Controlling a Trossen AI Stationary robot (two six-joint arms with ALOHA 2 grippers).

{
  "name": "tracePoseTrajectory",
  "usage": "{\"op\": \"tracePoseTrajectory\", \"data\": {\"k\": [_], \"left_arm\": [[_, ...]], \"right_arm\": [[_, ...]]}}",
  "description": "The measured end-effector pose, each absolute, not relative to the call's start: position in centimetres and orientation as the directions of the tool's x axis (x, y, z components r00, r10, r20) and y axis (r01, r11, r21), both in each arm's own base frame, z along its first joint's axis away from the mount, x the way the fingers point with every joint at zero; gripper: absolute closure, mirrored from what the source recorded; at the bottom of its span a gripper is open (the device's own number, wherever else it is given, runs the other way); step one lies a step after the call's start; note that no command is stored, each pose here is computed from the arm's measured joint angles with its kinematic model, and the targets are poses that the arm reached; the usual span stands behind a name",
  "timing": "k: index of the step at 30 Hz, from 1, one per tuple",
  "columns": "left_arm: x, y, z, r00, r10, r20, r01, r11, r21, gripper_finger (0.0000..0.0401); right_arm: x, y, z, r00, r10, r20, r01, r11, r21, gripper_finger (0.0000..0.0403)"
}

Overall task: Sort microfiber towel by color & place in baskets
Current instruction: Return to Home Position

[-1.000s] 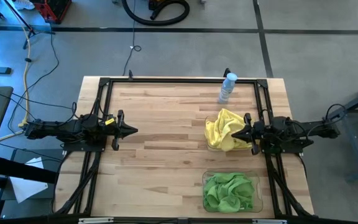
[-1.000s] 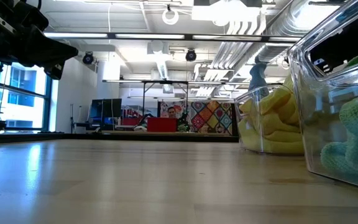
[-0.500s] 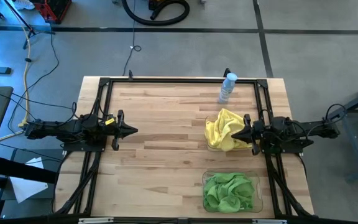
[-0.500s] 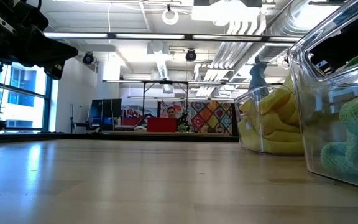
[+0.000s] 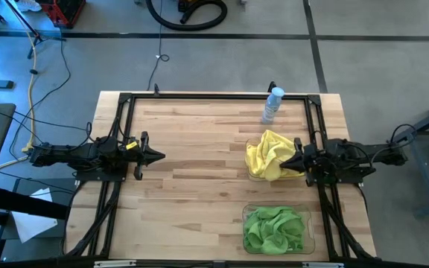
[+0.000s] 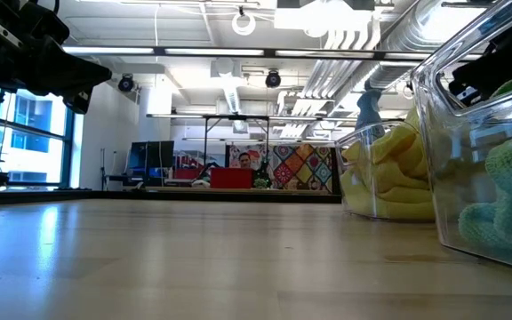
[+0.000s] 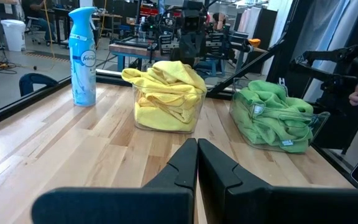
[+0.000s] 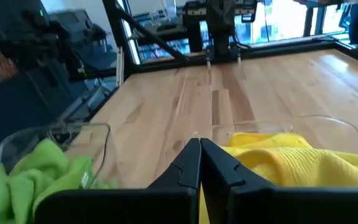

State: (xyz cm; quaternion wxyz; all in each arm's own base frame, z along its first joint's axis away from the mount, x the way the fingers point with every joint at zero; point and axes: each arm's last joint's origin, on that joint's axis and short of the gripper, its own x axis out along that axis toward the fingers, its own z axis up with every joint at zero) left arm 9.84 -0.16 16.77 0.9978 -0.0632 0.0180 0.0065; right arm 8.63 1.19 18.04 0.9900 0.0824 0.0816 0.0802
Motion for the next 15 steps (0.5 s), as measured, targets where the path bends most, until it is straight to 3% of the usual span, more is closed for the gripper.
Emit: {"op": "tracePoseTrajectory", "data": {"k": [15], "left_arm": [[9.84, -0.16, 16.77, 0.999, 0.01, -0.037, -0.015, 0.992, -0.126, 0.04]], "right_arm": [[8.46, 1.1, 18.33, 0.974, 0.15, -0.168, -0.128, 0.983, 0.134, 0.0403]]}}
